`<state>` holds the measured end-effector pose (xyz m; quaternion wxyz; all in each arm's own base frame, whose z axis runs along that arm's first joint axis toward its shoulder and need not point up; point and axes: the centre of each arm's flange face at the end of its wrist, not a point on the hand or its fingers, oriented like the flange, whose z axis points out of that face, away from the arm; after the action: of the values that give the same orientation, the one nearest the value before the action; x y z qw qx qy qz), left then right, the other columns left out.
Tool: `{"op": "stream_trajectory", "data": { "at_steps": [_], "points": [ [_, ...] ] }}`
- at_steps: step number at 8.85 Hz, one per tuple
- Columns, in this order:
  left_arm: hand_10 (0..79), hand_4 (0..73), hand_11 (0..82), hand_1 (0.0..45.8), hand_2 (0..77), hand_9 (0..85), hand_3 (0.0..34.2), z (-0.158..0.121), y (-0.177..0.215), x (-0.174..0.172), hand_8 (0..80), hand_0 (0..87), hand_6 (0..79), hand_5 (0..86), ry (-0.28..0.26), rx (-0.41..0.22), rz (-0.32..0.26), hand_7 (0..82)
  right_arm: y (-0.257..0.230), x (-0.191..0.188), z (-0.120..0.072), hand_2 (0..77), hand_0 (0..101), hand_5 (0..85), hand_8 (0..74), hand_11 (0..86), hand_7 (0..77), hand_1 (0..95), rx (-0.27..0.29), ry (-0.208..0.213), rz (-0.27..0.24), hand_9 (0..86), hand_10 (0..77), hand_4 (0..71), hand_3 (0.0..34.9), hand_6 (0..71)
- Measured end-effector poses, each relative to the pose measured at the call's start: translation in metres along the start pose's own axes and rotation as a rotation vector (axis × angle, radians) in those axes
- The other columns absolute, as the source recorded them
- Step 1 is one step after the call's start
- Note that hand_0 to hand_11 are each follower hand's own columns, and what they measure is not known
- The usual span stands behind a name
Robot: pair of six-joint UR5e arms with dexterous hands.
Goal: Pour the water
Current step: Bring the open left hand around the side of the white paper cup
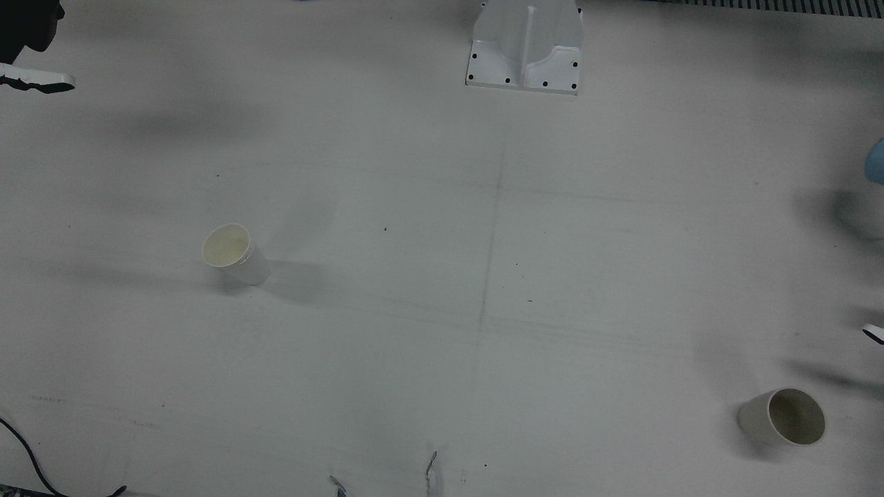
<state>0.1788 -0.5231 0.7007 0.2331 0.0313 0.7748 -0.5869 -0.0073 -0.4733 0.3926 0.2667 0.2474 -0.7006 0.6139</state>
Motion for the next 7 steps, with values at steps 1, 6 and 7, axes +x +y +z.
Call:
{"op": "stream_trajectory", "data": {
  "at_steps": [1,6,7],
  "points": [
    [1.1,3.8,3.3,16.9,1.1,1.1,0.0,0.004,-0.006,-0.006,0.5,52.8,0.0,0.5,-0.002,0.001,0.004,0.5,0.000,0.001,0.000,2.7,42,1.6,0.5,1.1,1.6,7.6,-0.001,0.002,0.000,1.1,0.5,6.5,0.0,2.2],
    [1.1,3.8,3.3,16.4,1.1,1.1,2.2,0.014,-0.018,-0.031,0.5,51.9,0.0,0.0,0.002,-0.038,0.041,1.6,0.011,0.010,0.001,2.7,42,2.2,0.5,1.1,6.0,7.1,-0.022,0.021,0.004,1.1,0.5,6.0,0.0,4.4],
    [1.1,3.8,3.3,15.8,1.1,1.1,2.3,0.023,-0.003,-0.050,0.5,51.8,0.0,0.5,-0.014,-0.058,0.040,1.1,0.012,0.010,0.001,2.7,42,2.2,0.5,1.1,3.8,7.6,-0.024,0.022,0.005,1.1,0.5,6.0,0.0,3.3]
  ]
}}
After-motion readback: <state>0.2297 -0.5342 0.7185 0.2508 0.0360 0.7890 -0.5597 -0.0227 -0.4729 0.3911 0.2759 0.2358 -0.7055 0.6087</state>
